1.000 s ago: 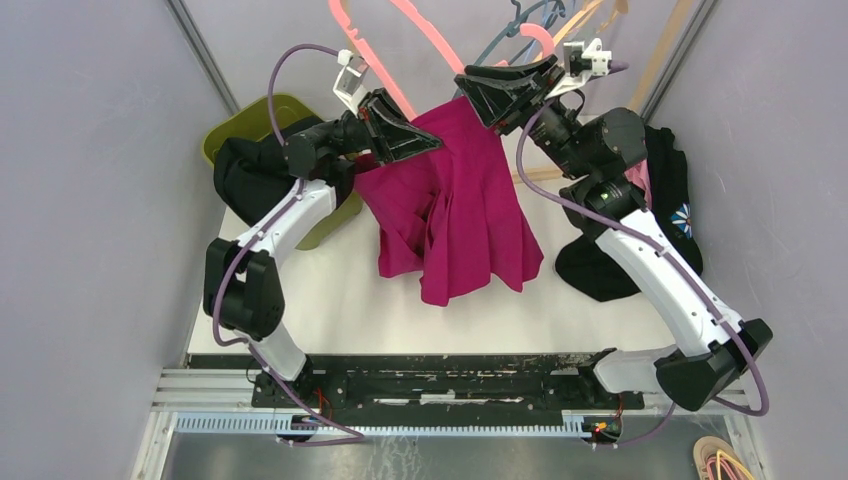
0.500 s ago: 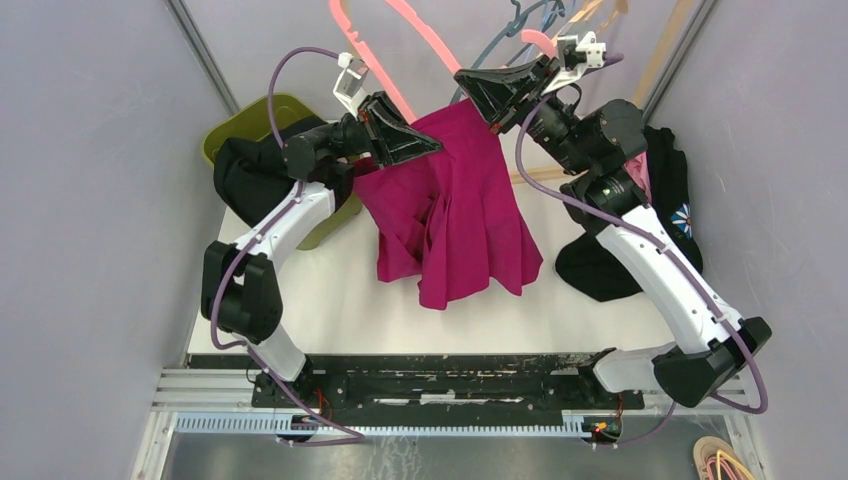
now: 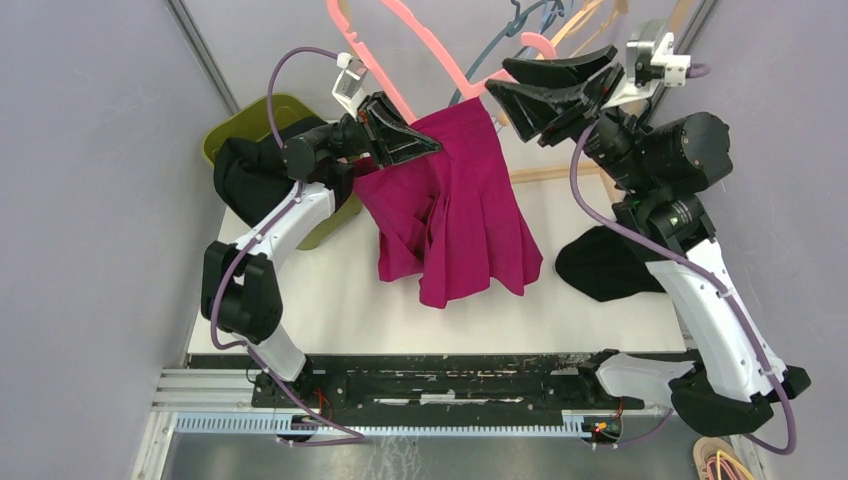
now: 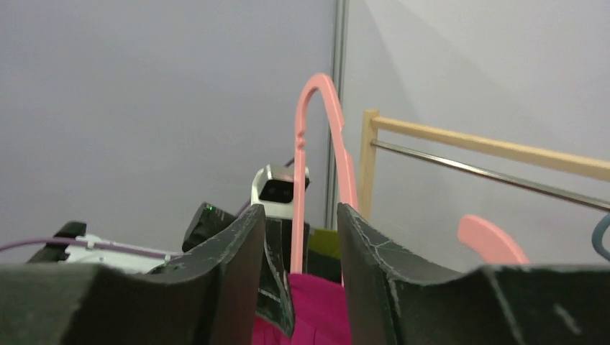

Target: Remove the skirt from the hanger

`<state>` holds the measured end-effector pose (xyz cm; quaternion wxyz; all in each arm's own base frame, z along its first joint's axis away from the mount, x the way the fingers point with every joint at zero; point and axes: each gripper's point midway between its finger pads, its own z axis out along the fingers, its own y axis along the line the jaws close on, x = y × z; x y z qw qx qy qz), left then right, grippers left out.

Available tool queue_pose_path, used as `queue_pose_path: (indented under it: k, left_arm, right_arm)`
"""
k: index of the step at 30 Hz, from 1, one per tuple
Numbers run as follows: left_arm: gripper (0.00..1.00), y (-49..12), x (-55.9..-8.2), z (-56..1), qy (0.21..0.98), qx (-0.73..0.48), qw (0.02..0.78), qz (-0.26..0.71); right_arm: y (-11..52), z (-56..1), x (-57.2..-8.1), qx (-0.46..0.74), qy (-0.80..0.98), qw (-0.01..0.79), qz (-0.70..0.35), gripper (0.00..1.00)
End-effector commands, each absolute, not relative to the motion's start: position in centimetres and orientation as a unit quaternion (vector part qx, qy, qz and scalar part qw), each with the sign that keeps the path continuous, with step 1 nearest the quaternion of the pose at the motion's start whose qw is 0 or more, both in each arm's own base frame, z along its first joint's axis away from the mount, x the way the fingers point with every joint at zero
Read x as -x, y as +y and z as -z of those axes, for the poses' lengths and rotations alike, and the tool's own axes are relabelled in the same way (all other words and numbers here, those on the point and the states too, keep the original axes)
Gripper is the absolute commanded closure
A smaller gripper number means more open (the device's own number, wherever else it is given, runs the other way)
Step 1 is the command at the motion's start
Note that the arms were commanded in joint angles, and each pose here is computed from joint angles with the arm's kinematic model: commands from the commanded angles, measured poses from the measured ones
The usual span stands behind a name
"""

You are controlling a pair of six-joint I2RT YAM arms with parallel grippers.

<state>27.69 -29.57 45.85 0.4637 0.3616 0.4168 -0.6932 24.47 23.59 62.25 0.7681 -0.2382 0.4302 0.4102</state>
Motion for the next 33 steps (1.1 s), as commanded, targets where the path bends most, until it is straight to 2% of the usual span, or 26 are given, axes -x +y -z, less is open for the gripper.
queue_pose_path:
  k: [1, 6, 8, 20, 26, 28, 30, 33]
  left_arm:
    - [0.97, -28.3, -25.0, -50.6, 0.343, -0.379, 0.524, 0.681]
    - [0.97, -28.3, -24.9, -50.5, 0.347, -0.384, 0.524, 0.677]
    - [0.97, -28.3, -24.8, -50.4, 0.348, -0.387, 0.524, 0.674]
    - [0.97, -28.2, -24.4, -50.2, 0.354, -0.395, 0.521, 0.668]
    - [0.97, -28.3, -24.8, -50.1, 0.356, -0.391, 0.521, 0.669]
    - [0.97, -28.3, -24.9, -50.0, 0.358, -0.391, 0.520, 0.670]
    - [0.97, -28.4, -25.1, -49.8, 0.360, -0.388, 0.519, 0.671]
    - [0.97, -28.5, -25.3, -49.7, 0.362, -0.385, 0.518, 0.673]
  right_arm:
    - [24.9, -55.9, -26.3, 0.257, 0.511, 0.716, -0.400, 0.49]
    - [24.3, -51.0, -28.2, 0.242, 0.576, 0.694, -0.357, 0.35]
    - [24.4, -49.6, -28.8, 0.249, 0.595, 0.684, -0.341, 0.33]
    - [26.0, -47.0, -29.7, 0.281, 0.609, 0.655, -0.349, 0.37]
    - [27.2, -44.7, -28.7, 0.278, 0.617, 0.619, -0.399, 0.40]
    - [27.4, -43.9, -28.0, 0.281, 0.622, 0.602, -0.415, 0.45]
    - [27.2, -43.0, -27.3, 0.279, 0.631, 0.589, -0.420, 0.56]
    - [26.6, -42.9, -26.8, 0.279, 0.640, 0.586, -0.411, 0.93]
